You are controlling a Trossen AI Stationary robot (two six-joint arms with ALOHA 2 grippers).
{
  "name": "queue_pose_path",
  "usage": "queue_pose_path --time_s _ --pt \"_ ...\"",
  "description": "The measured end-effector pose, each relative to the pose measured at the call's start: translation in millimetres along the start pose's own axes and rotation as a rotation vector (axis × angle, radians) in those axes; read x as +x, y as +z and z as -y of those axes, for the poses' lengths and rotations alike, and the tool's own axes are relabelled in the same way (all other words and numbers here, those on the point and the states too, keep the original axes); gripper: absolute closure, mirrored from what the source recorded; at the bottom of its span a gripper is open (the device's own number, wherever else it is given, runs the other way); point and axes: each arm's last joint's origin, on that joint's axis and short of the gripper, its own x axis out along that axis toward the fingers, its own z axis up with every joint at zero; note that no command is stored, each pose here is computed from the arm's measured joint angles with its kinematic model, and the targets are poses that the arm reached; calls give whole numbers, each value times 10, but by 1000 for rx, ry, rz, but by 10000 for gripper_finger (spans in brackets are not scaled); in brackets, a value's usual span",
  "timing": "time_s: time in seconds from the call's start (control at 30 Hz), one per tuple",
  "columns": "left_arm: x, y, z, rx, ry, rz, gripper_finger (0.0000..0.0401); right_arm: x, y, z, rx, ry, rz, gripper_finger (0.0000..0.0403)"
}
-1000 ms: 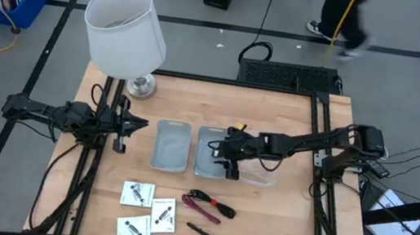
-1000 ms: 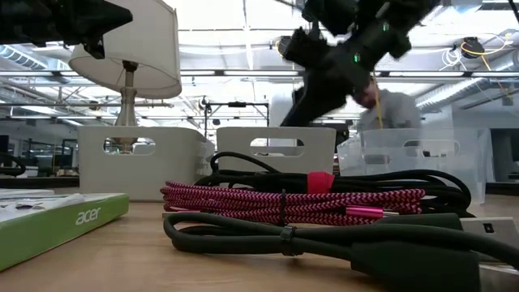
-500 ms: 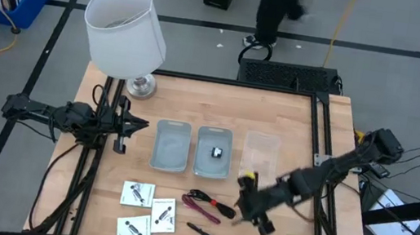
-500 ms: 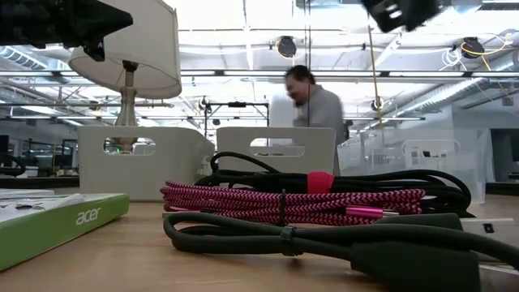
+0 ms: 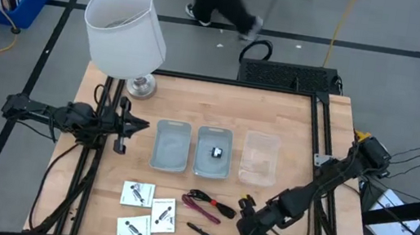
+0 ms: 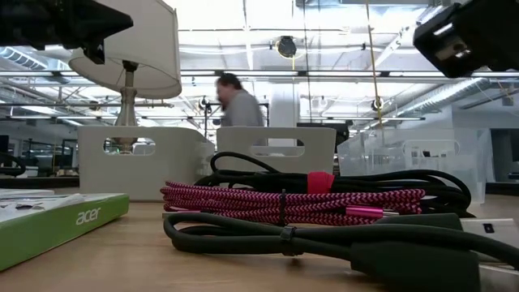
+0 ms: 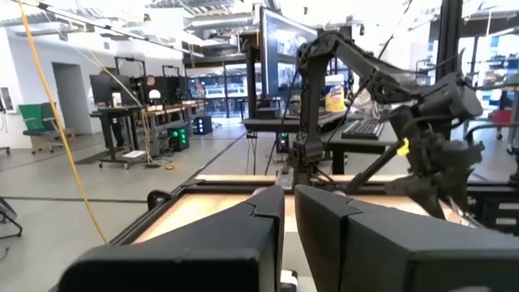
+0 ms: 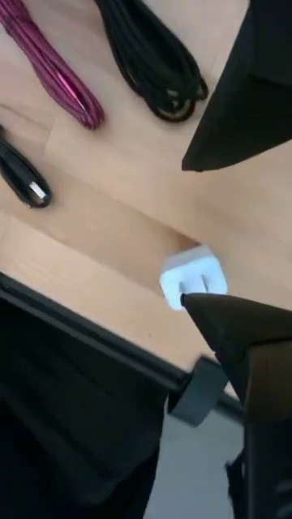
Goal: Pick and place items into bin
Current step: Put the white charger adapter into the right gray bin
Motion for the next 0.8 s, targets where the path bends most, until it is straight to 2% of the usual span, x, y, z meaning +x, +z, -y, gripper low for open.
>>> queue_pose_path --time_s 0.23,0.37,0.57,0.8 --pt "0 -13 2 7 -2 -14 359 1 30 -100 35 37 47 106" --pt "0 -13 1 7 -1 -13 359 96 -35 -191 1 24 7 105" --pt "0 7 0 -2 0 7 359 185 -75 -220 -85 -83 6 109" --pt "0 3 0 -1 -1 3 359 375 -122 -208 -112 -47 -50 110"
